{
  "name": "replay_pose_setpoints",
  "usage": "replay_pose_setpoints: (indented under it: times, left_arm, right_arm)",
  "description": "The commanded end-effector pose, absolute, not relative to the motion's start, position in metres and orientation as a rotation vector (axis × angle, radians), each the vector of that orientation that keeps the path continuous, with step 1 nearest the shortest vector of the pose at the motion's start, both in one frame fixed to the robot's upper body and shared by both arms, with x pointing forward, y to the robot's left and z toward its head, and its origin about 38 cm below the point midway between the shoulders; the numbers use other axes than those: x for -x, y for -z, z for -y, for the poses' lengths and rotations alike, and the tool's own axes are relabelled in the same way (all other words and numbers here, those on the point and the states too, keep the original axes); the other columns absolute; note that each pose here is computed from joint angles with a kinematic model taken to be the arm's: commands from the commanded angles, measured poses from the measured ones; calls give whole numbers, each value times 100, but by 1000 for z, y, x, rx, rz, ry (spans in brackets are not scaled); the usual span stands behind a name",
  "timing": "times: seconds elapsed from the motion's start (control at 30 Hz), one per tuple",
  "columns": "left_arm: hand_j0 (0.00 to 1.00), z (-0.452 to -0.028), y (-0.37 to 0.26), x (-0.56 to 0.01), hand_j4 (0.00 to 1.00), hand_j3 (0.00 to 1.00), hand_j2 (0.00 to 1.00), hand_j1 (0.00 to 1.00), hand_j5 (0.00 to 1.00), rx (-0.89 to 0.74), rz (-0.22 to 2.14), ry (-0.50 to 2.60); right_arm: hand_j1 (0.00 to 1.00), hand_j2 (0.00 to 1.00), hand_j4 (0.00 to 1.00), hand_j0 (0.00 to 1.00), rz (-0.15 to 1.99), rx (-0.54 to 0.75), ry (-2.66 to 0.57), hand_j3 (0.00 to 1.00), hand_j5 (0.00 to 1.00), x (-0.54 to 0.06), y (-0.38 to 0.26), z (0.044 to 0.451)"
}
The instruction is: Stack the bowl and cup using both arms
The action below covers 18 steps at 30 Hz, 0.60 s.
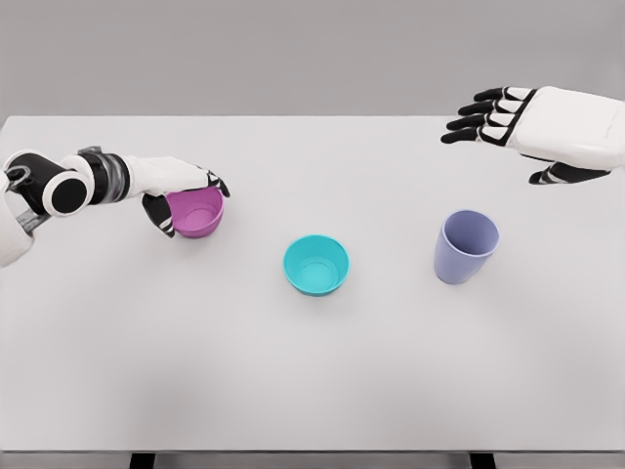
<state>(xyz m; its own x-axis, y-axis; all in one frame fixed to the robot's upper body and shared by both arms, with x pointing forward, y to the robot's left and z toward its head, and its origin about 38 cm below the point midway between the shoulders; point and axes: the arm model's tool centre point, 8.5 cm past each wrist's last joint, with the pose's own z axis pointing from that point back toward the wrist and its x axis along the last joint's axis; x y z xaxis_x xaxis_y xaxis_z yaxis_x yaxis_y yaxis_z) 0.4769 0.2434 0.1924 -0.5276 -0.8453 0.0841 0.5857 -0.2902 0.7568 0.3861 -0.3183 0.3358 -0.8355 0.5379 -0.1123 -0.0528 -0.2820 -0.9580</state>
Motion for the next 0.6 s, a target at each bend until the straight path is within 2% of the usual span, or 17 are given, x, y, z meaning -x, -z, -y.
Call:
replay_pose_setpoints:
  times: [0.0, 0.57]
  left_arm:
    - [78, -243, -195, -477, 78, 78, 78, 78, 78, -416, 953, 1934]
    - [69, -239, -211, -468, 69, 69, 69, 69, 69, -409, 1004, 1957]
  right_arm:
    - [100, 100, 100, 100, 1601, 593, -2159, 100, 100, -386, -335, 317]
    - [100, 100, 100, 100, 1596, 618, -2162, 100, 100, -386, -342, 321]
